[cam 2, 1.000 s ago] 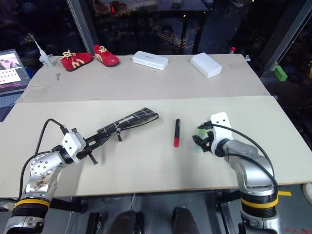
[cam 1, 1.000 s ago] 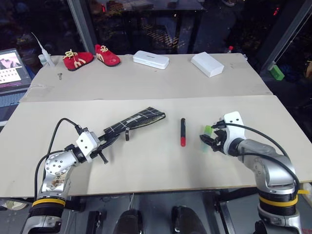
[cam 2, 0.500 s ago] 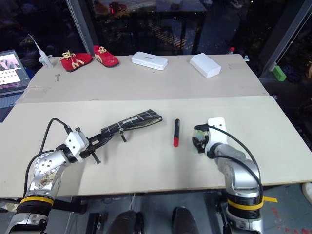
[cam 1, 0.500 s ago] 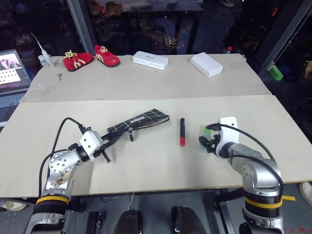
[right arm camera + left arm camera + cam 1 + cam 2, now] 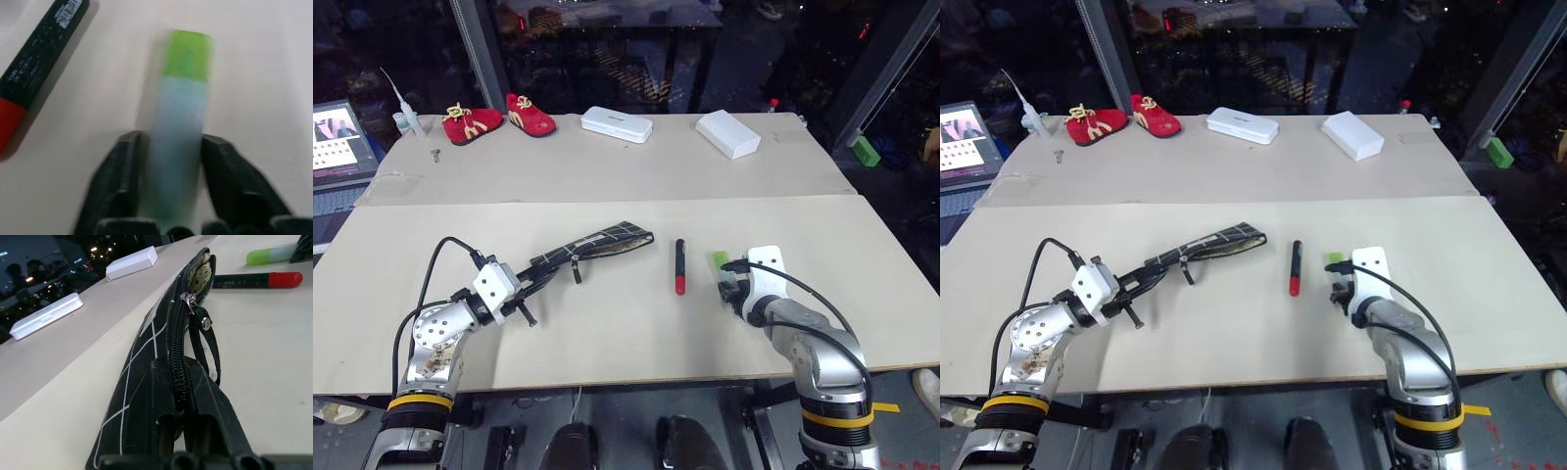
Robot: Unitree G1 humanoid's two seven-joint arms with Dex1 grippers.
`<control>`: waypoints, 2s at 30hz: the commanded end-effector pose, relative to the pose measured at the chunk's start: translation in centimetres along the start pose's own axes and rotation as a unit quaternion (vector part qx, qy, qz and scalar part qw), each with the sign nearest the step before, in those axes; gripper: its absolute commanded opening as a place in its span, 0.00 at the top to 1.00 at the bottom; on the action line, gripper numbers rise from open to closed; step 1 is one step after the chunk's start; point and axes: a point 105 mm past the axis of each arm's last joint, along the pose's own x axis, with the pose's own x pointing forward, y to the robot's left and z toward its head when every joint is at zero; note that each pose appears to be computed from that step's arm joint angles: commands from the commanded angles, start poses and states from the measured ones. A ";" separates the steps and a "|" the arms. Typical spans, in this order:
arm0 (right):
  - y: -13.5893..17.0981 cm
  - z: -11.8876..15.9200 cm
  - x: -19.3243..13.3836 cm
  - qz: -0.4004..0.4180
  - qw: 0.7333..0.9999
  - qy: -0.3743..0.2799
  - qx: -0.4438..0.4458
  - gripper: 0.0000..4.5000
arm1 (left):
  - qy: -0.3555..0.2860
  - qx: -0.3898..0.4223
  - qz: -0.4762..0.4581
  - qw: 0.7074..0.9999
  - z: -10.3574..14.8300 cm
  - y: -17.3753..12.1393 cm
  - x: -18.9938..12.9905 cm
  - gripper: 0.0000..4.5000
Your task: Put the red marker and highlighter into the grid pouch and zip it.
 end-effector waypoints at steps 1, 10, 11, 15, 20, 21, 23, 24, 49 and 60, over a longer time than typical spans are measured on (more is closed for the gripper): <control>-1.3 -1.6 0.4 -0.027 0.999 0.030 -0.006 0.77 | -0.017 0.020 0.009 1.000 1.1 0.7 0.0 1.00; 0.5 8.8 -0.8 0.057 0.970 -0.191 -0.139 0.77 | -0.016 0.021 0.002 1.000 1.2 0.8 0.0 1.00; 1.1 10.4 -1.5 0.079 0.956 -0.226 -0.170 0.77 | -0.016 0.021 0.002 1.000 1.2 0.8 0.0 1.00; 4.5 12.6 -3.5 0.181 0.894 -0.277 -0.301 0.77 | -0.017 0.020 -0.001 1.000 1.2 0.7 0.3 1.00; 6.6 10.6 -3.2 0.225 0.826 -0.246 -0.455 0.77 | -0.020 0.019 -0.001 1.000 1.2 0.6 0.5 1.00; 7.0 10.1 -2.9 0.233 0.811 -0.235 -0.483 0.77 | -0.020 0.019 -0.001 1.000 1.2 0.5 0.5 1.00; 7.5 9.4 -2.4 0.242 0.790 -0.222 -0.518 0.77 | -0.022 0.019 0.000 1.000 1.3 0.4 0.6 1.00; 7.6 9.3 -2.3 0.244 0.784 -0.220 -0.526 0.77 | -0.022 0.019 0.000 1.000 1.3 0.4 0.6 1.00; 9.7 11.3 -0.2 0.252 0.792 -0.215 -0.512 0.77 | -0.021 0.024 -0.013 0.999 1.1 -0.2 0.6 1.00; 13.1 11.2 1.0 0.255 0.741 -0.230 -0.578 0.77 | -0.022 0.030 -0.018 0.999 1.3 0.1 0.7 1.00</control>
